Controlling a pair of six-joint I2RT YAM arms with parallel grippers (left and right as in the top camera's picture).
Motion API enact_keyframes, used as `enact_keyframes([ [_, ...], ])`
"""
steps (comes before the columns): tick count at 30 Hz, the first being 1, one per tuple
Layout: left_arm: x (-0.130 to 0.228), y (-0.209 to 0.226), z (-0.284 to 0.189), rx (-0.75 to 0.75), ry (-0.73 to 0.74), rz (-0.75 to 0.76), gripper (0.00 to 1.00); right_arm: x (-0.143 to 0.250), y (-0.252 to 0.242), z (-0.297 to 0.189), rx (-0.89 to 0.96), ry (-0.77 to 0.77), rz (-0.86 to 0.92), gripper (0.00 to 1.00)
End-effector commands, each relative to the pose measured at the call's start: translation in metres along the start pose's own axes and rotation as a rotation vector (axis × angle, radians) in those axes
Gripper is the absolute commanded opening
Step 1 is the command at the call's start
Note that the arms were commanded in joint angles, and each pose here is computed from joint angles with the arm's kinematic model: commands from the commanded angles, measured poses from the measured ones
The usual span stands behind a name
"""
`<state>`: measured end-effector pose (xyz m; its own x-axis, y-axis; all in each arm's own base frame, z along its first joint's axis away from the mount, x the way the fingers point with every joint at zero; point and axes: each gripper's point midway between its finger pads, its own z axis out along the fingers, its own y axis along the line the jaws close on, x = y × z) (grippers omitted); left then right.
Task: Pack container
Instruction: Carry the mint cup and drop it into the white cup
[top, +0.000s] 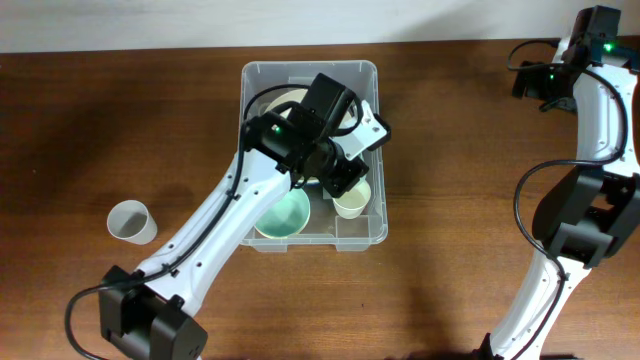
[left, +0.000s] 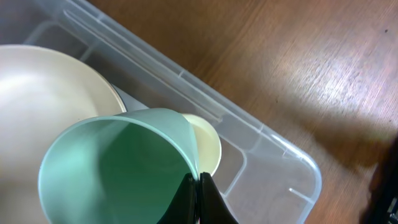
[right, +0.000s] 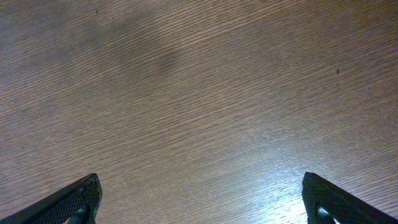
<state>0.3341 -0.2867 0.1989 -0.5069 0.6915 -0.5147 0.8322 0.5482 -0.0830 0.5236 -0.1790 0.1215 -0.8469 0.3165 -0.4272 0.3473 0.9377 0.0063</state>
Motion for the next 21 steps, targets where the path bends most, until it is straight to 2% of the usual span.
enact_keyframes([
  [1, 0.002, -0.006, -0.007, -0.001, -0.007, 0.003, 0.01, -0.001, 0.0, -0.006, -0.002, -0.009, 0.011, 0.99],
  [14, 0.0, -0.027, -0.003, 0.038, 0.002, 0.031, 0.01, -0.001, 0.0, -0.006, -0.002, -0.01, 0.011, 0.99],
  [21, 0.003, -0.016, -0.003, -0.032, 0.021, 0.034, 0.02, -0.001, 0.0, -0.006, -0.002, -0.009, 0.011, 0.99],
])
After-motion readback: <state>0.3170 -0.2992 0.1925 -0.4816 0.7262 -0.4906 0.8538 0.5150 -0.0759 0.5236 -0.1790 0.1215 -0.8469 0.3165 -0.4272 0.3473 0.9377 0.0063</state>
